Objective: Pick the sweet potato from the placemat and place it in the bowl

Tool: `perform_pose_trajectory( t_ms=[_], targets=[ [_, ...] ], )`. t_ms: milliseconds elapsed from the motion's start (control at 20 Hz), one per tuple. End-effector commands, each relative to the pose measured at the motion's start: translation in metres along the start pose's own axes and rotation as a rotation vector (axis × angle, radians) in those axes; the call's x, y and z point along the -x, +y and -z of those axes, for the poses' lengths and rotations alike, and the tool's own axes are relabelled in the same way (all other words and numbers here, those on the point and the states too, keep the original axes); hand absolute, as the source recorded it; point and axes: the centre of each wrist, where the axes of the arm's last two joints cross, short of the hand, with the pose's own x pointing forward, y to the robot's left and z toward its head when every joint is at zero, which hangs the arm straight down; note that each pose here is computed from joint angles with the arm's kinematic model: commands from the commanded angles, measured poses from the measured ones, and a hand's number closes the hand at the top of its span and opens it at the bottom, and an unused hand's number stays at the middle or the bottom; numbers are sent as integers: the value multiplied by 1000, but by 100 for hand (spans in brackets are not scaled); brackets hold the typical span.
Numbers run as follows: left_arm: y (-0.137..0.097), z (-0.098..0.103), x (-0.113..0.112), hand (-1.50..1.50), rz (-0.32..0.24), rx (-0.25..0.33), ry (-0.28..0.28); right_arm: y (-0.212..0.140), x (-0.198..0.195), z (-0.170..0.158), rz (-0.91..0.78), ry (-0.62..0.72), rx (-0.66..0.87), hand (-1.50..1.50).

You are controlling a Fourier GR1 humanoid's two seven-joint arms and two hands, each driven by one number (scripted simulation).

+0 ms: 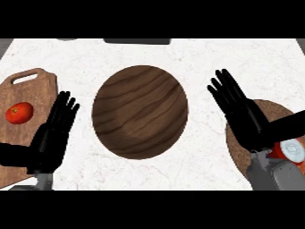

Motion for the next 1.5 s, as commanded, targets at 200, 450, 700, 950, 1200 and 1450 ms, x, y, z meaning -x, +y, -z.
perform_pose_trajectory(
  t_ms=[200, 450, 700, 950, 1200, 1450],
  targets=[
    [55, 29, -63, 0, 234, -129, -239, 9, -38, -7, -36, -111, -474, -150],
    [80, 27, -63, 0, 259, -197, -226, -58, -58, -50, -551, -306, -102, -150],
    [93, 36, -75, 0, 282, -169, -239, -71, -49, -114, -673, -381, -194, -150],
    [93, 44, -69, 0, 274, -175, -224, -107, -107, -140, -961, -311, -156, -150],
    [84, 48, -73, 0, 284, -143, -230, -115, -170, -152, -1119, -139, -96, -150],
    [75, 56, -60, 0, 276, -130, -239, -131, -211, -144, -1332, 141, -232, -150]
  ],
)
